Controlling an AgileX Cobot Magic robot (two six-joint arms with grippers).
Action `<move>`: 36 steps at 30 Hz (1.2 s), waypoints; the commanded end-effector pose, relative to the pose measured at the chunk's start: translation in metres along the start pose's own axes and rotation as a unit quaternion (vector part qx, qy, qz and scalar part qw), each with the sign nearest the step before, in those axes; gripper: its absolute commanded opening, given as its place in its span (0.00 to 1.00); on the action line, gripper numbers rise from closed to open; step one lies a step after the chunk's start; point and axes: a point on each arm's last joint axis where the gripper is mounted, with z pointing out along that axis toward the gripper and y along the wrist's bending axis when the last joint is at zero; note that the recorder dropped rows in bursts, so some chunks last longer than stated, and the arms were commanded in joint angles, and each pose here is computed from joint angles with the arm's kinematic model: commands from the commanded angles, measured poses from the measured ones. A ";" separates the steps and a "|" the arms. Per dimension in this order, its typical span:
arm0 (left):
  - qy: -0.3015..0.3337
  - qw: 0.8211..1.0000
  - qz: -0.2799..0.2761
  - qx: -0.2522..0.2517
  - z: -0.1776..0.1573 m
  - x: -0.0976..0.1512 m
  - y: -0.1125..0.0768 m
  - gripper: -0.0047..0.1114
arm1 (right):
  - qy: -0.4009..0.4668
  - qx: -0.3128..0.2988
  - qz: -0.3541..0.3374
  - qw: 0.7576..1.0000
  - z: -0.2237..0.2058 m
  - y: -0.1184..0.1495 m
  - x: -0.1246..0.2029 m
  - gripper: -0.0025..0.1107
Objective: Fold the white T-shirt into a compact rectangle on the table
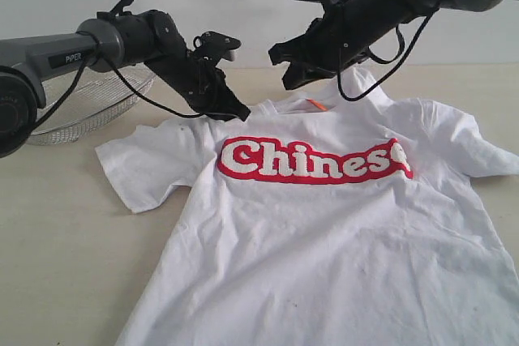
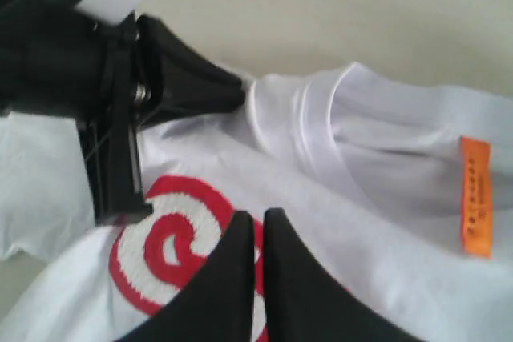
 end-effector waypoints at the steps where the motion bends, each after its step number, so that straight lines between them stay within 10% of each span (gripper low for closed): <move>1: 0.025 1.000 -0.009 -0.002 0.010 0.015 0.011 0.08 | 0.047 -0.017 0.000 0.999 -0.003 0.006 0.022 0.02; 36: 0.011 1.000 -0.012 -0.007 0.008 0.014 0.017 0.08 | 0.151 -0.019 -0.014 0.988 0.071 0.034 0.101 0.02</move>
